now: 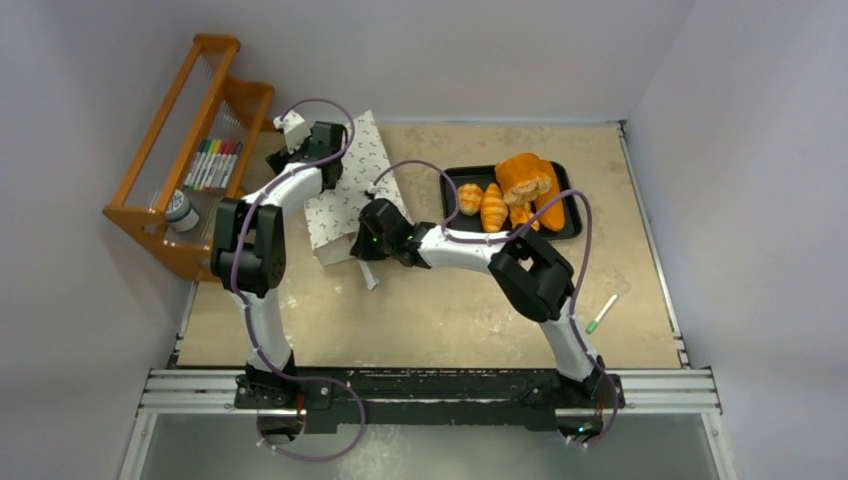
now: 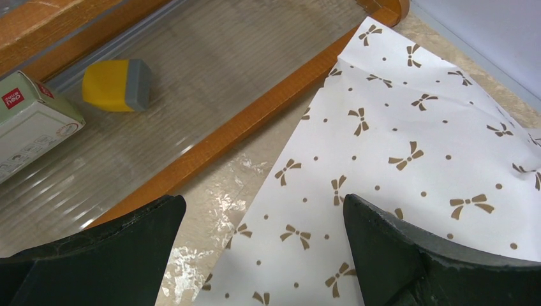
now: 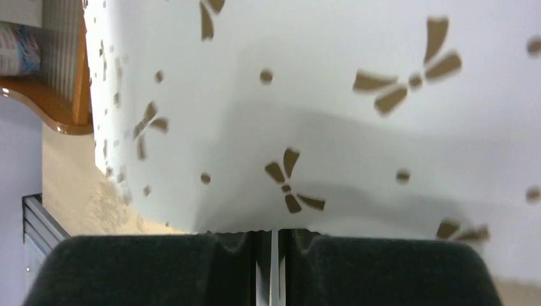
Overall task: Take the fake bread out of the paper bag
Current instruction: Take out the fake bread from the paper bag.
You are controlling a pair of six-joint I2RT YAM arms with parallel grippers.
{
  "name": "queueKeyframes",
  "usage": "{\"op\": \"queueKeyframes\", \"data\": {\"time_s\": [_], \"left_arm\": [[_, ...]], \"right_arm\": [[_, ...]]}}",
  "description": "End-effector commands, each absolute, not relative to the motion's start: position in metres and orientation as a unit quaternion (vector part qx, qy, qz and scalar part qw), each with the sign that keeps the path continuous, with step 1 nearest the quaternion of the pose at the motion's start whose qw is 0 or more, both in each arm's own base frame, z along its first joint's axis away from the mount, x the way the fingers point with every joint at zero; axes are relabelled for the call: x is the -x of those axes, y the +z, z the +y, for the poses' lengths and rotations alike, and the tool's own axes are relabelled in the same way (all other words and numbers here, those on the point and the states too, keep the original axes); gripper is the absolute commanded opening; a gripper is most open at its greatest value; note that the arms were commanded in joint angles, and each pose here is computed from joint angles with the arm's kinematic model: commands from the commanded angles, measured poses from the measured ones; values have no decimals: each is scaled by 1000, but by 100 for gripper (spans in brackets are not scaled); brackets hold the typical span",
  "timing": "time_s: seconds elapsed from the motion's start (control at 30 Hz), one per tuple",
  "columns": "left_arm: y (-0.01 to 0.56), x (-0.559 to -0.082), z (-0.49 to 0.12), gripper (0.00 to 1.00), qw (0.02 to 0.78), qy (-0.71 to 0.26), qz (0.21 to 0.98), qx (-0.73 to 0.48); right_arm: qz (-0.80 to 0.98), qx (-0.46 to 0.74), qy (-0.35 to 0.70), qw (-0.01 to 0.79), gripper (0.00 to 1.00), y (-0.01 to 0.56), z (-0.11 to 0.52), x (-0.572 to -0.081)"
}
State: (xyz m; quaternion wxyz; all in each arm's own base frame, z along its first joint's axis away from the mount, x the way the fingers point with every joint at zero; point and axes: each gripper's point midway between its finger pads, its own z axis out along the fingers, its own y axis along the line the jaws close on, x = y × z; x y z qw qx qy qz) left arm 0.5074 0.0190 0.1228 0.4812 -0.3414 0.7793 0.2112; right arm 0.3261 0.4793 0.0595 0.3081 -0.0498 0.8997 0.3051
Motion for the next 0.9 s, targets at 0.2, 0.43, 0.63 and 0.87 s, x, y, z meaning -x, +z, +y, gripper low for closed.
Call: {"op": "queueKeyframes", "data": {"time_s": [0.2,0.43,0.63,0.87], "left_arm": [[156,-521,19,100,512,192,756,361],[160,-526,18,100,512,192,755,362],[169,-530,16,100,516,189,753,362],[168,-529,14,100,515,192,754,361]], "right_arm": [[871,115,300,372,0,145,439,-290],[891,176,248,336,0,126,397,-235],[906,201,210,307,0,111,355,-182],[916,173,203,301,0,126,292,-134]]}}
